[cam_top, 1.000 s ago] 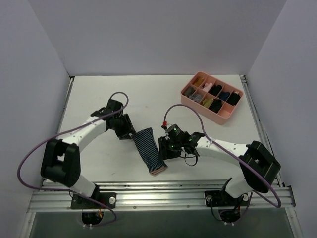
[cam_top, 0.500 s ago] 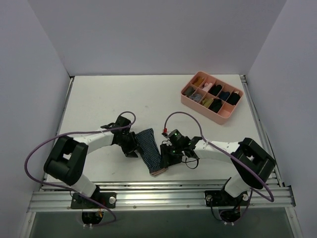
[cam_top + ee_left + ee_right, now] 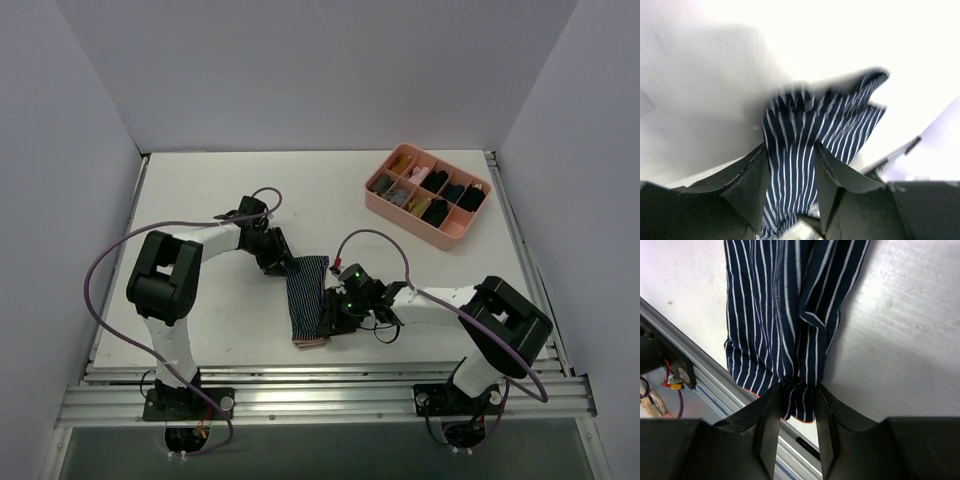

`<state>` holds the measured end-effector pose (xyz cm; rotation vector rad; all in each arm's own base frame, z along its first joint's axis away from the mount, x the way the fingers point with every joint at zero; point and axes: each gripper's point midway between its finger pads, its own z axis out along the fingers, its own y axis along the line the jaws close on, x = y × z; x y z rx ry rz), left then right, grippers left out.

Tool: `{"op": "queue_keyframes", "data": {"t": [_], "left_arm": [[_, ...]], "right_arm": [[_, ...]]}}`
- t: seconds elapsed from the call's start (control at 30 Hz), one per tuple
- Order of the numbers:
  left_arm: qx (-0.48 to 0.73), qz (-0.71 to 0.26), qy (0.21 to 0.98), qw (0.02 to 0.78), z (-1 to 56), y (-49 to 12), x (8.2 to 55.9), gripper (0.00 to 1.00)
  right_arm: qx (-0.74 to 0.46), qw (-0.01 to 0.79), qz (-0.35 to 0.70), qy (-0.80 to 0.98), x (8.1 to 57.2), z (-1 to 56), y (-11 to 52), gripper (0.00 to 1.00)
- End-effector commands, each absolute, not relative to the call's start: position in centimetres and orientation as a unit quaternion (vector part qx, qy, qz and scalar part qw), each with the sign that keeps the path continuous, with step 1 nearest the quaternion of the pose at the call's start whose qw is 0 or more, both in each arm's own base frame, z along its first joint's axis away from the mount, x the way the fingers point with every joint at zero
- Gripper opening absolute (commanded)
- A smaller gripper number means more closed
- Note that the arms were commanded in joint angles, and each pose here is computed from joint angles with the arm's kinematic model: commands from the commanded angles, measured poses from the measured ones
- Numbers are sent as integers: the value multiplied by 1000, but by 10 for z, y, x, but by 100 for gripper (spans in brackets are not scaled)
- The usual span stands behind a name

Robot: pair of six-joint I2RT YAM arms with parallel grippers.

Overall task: Roll the underwear
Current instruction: Fold the underwear

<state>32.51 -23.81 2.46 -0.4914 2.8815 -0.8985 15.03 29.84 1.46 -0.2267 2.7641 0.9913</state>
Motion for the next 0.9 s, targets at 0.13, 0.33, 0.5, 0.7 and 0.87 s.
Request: {"op": "queue_keyframes", "data": {"t": [0.13, 0.33, 0.5, 0.7, 0.87], "left_arm": [[-177, -217, 959, 48, 28, -187, 304, 50], [-200, -284, 935, 66, 55, -209, 234, 56], [-201, -308, 928, 58, 47, -217, 194, 58], [-218, -305, 926, 46, 27, -218, 177, 59], [-237, -315, 918, 43, 11, -221, 176, 60]], "right_arm": [[-42, 112, 315, 942, 169, 7, 310, 26], [-14, 126, 316, 940, 177, 11, 310, 26], [-15, 117, 308, 944, 177, 4, 311, 26], [-10, 119, 309, 944, 178, 3, 312, 26], [-7, 119, 308, 944, 180, 4, 313, 26]]}}
